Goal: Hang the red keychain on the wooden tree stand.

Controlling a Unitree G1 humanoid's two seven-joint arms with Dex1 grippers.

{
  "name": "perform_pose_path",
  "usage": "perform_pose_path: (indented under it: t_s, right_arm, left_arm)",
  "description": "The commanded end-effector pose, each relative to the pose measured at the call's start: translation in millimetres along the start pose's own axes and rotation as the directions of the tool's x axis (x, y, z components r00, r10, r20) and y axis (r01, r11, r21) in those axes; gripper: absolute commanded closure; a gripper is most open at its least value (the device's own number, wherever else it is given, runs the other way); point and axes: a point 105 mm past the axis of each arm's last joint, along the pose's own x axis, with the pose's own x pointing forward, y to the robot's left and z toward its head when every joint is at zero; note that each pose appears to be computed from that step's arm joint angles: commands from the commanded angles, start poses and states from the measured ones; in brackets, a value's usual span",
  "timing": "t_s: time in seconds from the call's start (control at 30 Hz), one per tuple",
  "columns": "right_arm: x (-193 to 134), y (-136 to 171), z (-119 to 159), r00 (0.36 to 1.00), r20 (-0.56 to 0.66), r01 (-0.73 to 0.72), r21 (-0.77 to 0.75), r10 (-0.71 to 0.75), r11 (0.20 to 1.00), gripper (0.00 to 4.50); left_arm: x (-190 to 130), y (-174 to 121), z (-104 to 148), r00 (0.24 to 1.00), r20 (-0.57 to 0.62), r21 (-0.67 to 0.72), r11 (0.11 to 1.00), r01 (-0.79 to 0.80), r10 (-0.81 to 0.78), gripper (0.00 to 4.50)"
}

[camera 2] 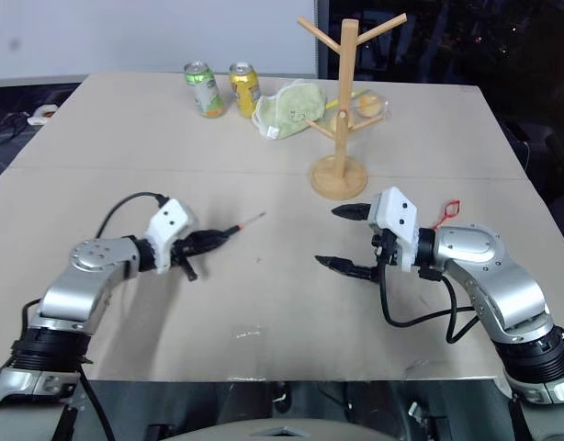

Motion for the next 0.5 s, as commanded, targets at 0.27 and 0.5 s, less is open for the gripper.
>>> perform_pose_path:
  t_s: [0.27, 0.5]
  right_arm:
    - [5.7, 7.8, 26.7, 0.997, 0.075, -0.012, -0.058, 0.016, 0.998, 0.00]
    - [2.4, 1.1, 18.6, 0.999, 0.038, 0.030, -0.063, -0.027, 0.998, 0.00]
  left_arm:
    - [-34.0, 113.0, 12.3, 0.864, 0.043, -0.144, 0.859, -0.492, 0.502, 4.46]
    - [-30.8, 133.9, -12.2, 0.787, -0.050, -0.206, 0.764, -0.611, 0.615, 4.46]
